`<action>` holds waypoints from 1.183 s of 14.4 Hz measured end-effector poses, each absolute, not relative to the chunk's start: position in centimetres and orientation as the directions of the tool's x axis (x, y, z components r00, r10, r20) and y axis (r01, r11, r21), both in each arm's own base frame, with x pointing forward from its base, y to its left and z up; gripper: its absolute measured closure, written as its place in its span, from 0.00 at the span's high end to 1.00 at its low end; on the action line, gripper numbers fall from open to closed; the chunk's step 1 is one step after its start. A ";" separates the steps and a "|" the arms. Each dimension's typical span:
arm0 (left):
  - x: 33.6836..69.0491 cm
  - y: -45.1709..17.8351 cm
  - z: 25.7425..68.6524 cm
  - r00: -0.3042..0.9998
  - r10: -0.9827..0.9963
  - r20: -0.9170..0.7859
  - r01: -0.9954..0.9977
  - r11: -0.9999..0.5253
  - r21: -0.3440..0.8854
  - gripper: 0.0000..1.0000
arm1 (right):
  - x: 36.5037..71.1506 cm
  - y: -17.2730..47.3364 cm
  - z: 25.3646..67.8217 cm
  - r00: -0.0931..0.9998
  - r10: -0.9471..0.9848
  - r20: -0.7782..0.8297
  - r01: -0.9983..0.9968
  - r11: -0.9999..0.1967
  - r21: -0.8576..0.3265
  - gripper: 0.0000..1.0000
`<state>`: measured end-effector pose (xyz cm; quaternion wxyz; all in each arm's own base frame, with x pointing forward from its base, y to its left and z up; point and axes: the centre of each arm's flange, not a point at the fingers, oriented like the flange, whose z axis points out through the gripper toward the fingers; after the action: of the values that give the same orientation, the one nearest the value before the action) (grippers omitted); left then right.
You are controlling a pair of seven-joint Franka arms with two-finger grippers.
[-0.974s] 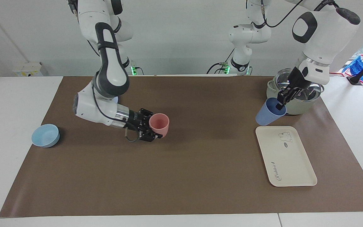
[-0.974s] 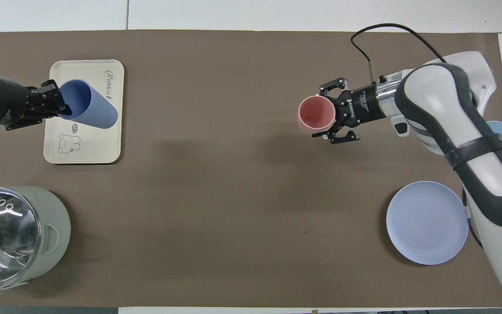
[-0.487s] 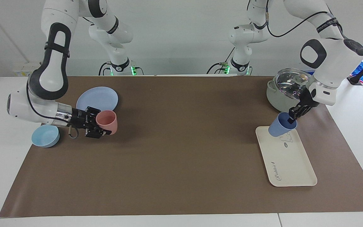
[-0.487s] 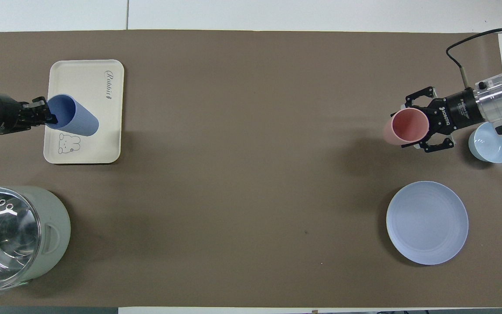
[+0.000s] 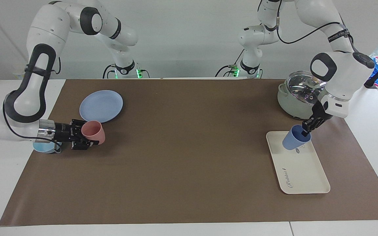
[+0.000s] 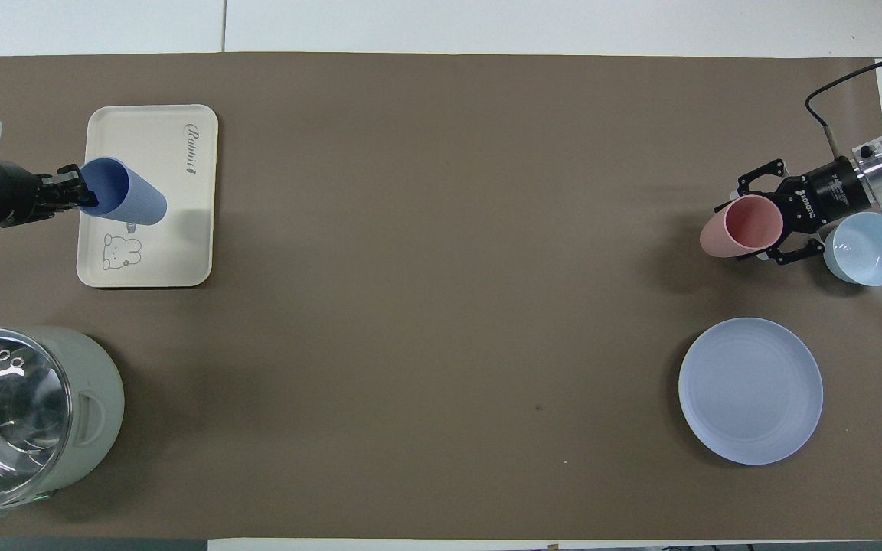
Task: Place cup on tray
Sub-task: 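Set the cup upright on the tray with the left gripper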
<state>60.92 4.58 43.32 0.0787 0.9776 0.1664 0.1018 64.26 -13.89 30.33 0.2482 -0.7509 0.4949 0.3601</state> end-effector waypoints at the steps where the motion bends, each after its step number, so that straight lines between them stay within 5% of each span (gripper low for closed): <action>1: 61.4 5.1 42.1 0.921 0.341 0.186 0.309 -0.933 0.184 0.06 | 64.9 -13.8 29.4 0.251 -0.552 -0.795 -0.915 -0.402 -0.010 0.78; 5: 62.3 5.8 38.4 0.931 0.311 0.190 0.282 -0.945 0.165 0.06 | 66.4 -13.3 27.5 0.261 -0.536 -0.803 -0.905 -0.426 -0.010 0.78; 14: 62.2 6.0 37.5 0.937 0.279 0.212 0.250 -0.956 0.155 0.06 | 66.4 -13.7 26.1 0.266 -0.553 -0.789 -0.893 -0.450 0.014 0.78; 17: 62.2 6.0 37.4 0.938 0.276 0.211 0.247 -0.957 0.154 0.34 | 66.3 -13.7 25.5 0.259 -0.554 -0.791 -0.895 -0.446 0.019 0.78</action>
<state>62.20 5.96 37.36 0.0628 0.9823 0.1332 0.1158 66.31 -13.70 25.48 0.2247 -0.7609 0.4761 0.3793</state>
